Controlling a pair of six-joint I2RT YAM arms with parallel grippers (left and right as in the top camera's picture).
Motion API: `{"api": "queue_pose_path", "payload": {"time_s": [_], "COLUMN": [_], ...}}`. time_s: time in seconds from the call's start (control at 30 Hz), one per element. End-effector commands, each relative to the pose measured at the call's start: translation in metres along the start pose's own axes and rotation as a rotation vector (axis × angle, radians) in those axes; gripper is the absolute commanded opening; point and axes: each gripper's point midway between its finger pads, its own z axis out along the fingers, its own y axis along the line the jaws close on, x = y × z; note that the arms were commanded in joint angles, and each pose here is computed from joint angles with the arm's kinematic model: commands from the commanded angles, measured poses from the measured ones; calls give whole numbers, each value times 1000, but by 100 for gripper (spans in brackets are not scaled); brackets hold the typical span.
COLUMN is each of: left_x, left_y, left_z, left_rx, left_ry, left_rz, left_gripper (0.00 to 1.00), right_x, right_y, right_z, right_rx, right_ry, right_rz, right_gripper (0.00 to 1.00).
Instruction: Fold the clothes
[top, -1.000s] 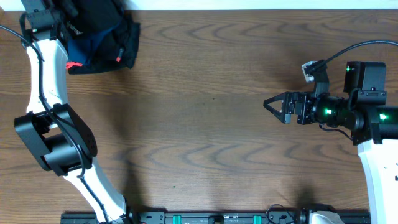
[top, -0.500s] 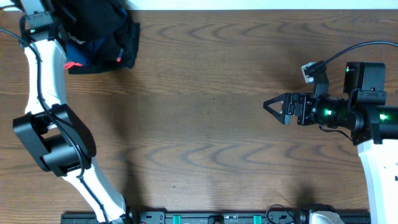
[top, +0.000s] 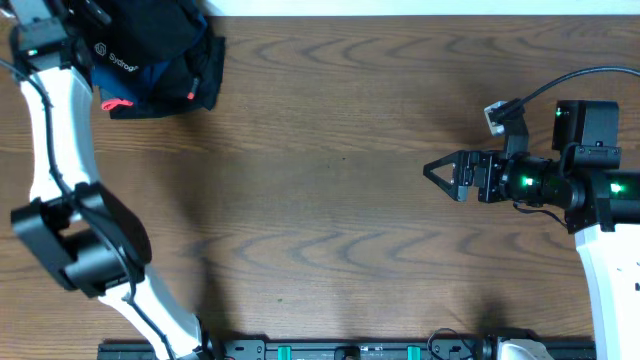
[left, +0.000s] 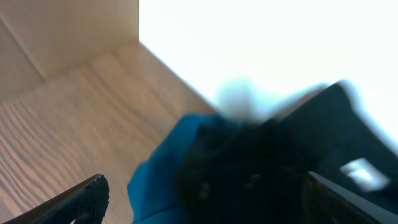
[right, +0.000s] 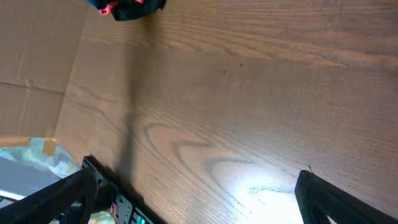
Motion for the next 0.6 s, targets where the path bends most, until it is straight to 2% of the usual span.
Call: {"api": "queue_pose_path", "payload": {"time_s": [0.0,0.1,0.23,0.37,0.57], "left_x": [-56,-70,-76,-69,-40], "left_y": [-23,-54,-83,-98,-99], "left_z": [-58,-82,-82,-54,9], "left_rx": [76,194,267,285,286], "left_ry": [-148,-200,-264,-313,-323], "left_rz": [33,101,151,231,240], "left_gripper": [98,98,98,98,98], "right_x": [-3,-4,-4,-5,-5], "right_y": [2,1,-14,-20,-21], "right_z": [-5,-5,-5,-6,-6], "right_rx": [-1,7,96,132,137], "right_ry": [-17,-20,-22,-23,-23], "right_rz": [-42,-67,-65,-65,-64], "right_gripper": [99,99,99,99,99]}}
